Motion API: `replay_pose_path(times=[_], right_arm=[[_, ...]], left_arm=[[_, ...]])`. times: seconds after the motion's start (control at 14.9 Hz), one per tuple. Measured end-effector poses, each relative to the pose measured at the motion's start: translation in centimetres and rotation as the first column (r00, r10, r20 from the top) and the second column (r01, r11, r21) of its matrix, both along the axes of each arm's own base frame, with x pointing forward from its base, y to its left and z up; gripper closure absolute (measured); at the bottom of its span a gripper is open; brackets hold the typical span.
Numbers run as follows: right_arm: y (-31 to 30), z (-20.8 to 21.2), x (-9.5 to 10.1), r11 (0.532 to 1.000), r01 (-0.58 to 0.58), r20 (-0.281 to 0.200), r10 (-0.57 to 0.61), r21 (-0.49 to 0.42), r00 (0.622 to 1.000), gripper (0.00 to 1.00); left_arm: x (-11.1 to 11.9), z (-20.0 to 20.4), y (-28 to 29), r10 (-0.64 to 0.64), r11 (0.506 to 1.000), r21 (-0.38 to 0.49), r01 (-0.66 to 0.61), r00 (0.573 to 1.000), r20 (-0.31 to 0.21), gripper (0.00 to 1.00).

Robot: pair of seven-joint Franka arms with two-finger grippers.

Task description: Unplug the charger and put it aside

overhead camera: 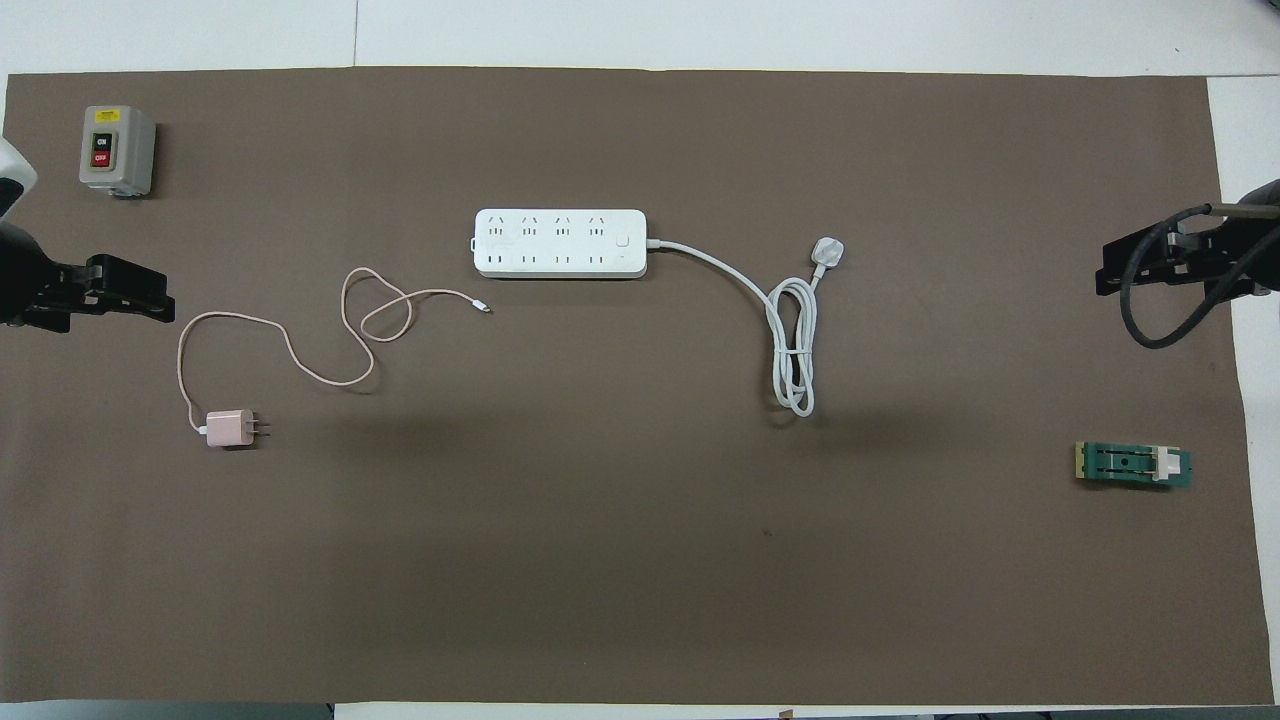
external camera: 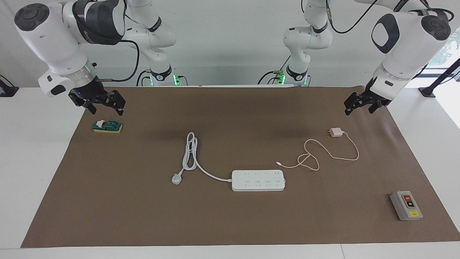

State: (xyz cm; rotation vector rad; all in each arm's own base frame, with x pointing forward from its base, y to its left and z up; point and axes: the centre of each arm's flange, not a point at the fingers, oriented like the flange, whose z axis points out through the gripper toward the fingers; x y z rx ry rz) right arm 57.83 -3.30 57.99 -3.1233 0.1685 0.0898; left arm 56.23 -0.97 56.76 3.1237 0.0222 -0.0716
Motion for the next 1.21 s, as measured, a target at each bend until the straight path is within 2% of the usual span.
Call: replay_pose_path(times=[0.4,0.81,1.21], right_arm=[[0.0,0.1,0.0,1.000,0.000,0.001,0.000,0.000,1.000,0.00],[-0.1,2.9,-1.4,1.000,0.000,0.047,0.000,0.005,0.999,0.00],[-0.1,2.9,-1.5,1.000,0.000,0.046,0.000,0.005,0.999,0.00]], left_arm=[[-0.9,0.9,0.2,0.002,1.000,-0.004,-0.002,1.000,0.002,0.00],[-1.6,1.6,0.3,-0.002,1.000,-0.006,0.002,1.000,-0.012,0.00],[-2.6,3.6,0.5,-0.004,1.000,-0.008,0.004,1.000,-0.020,0.00]])
